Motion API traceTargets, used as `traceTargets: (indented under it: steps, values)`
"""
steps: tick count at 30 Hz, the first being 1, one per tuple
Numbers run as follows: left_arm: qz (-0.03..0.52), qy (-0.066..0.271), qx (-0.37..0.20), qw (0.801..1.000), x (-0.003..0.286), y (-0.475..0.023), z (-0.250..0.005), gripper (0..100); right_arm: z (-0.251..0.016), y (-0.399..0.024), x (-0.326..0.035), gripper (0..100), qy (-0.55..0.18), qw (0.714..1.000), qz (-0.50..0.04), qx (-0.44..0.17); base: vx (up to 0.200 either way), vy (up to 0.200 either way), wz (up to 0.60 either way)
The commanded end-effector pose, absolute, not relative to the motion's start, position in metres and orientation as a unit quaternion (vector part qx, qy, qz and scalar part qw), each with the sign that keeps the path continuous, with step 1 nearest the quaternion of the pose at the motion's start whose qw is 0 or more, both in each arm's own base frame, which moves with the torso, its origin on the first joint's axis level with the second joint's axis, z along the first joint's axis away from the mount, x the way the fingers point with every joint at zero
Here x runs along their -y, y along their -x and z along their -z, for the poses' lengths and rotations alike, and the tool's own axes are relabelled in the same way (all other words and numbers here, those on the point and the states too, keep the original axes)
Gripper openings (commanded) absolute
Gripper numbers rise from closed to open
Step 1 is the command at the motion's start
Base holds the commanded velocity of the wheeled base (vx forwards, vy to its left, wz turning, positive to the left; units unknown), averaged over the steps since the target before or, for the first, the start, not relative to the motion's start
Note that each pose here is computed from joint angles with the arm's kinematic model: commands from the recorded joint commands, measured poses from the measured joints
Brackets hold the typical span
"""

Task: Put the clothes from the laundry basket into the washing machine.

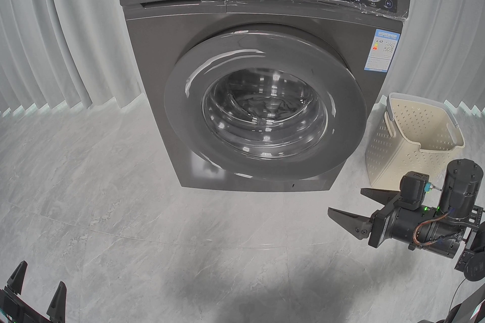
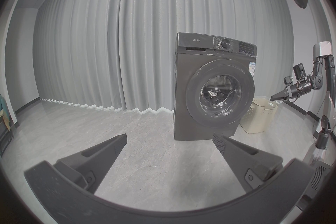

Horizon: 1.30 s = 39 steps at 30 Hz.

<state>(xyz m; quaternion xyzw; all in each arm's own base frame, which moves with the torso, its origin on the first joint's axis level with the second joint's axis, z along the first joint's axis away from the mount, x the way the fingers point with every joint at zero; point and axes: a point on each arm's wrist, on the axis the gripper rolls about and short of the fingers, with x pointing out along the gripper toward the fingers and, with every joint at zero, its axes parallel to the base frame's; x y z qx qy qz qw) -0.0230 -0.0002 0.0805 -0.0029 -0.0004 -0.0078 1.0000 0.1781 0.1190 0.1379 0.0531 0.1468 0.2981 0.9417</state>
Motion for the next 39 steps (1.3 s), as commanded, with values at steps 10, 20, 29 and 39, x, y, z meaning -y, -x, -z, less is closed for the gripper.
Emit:
traceTargets:
  steps: [10,20,29,39]
  values:
    - [0.008,0.005,-0.002,1.000,0.000,0.023,-0.075,100,-0.133,-0.176,-0.119,100,-0.053,0.940,-0.298,-0.158,0.080,0.000,0.00]
    - [0.008,0.004,-0.002,1.000,0.000,0.023,-0.075,100,-0.134,-0.181,-0.122,100,-0.059,0.940,-0.296,-0.156,0.200,0.000,0.00]
    - [0.008,0.005,-0.002,1.000,0.000,0.023,-0.075,100,-0.143,-0.221,-0.129,100,-0.079,0.963,-0.245,-0.084,0.022,0.000,0.00]
    - [0.006,0.003,-0.002,1.000,0.000,0.023,-0.075,100,-0.135,-0.196,-0.125,100,-0.072,0.958,-0.262,-0.088,0.000,-0.120,0.00]
